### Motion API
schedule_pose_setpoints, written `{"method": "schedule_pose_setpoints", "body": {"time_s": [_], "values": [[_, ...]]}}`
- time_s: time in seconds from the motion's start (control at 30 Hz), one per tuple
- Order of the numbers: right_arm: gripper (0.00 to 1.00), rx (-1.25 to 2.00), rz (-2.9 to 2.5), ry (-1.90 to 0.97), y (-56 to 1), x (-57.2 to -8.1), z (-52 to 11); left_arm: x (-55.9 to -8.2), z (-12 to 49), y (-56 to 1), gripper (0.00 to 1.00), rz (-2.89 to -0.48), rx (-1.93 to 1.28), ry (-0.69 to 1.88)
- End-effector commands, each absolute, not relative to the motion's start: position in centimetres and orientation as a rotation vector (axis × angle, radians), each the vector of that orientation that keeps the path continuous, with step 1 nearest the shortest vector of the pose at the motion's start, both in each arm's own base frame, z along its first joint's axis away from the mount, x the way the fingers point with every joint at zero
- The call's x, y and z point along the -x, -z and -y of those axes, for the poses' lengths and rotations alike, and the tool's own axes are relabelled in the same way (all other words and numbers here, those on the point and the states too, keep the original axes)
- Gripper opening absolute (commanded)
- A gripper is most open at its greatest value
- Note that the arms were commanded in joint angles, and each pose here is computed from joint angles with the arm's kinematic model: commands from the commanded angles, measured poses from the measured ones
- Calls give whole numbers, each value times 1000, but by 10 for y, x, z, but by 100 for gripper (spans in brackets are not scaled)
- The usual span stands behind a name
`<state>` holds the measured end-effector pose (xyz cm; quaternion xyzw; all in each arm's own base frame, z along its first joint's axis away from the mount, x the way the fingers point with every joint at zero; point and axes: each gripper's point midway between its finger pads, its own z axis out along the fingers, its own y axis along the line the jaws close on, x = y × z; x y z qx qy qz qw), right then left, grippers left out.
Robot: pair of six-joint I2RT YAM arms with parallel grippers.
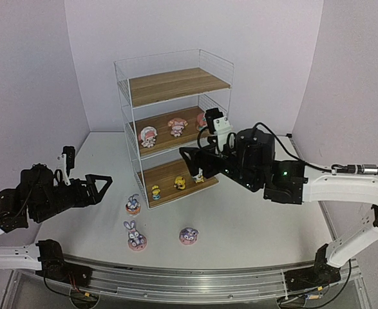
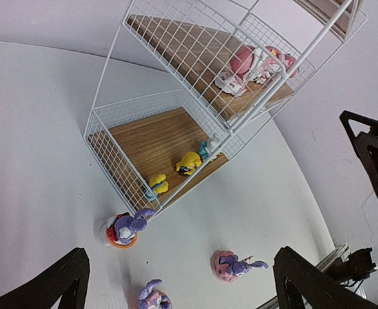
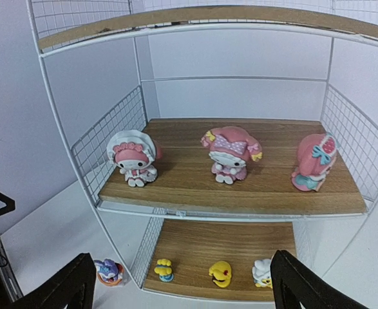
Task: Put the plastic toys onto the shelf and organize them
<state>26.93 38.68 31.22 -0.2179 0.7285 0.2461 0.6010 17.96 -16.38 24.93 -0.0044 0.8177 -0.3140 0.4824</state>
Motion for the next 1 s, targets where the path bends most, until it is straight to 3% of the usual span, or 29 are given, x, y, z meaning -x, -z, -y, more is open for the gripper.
{"method": "schedule_pose_setpoints", "body": {"time_s": [0.0, 0.37, 0.53, 0.63, 0.8, 0.97], "values": [[93, 507, -1850, -518, -281, -254, -351, -178, 149, -259, 100, -1962, 100, 797], [91, 491, -2242, -671, -181, -200, -324, -183, 151, -209, 100, -2083, 199, 725], [85, 522, -2306, -488, -129, -185, -354, -182, 154, -189, 100, -2112, 233, 741], [83, 492, -2266, -399, -121, -176, -362, -180, 154, -179, 100, -2126, 255, 755], [81, 162, -2278, -427, -102, -171, -354, -178, 152, -163, 100, -2151, 280, 755], [80, 126, -2216, -414, -91, -158, -388, -177, 154, -156, 100, -2159, 284, 766]]}}
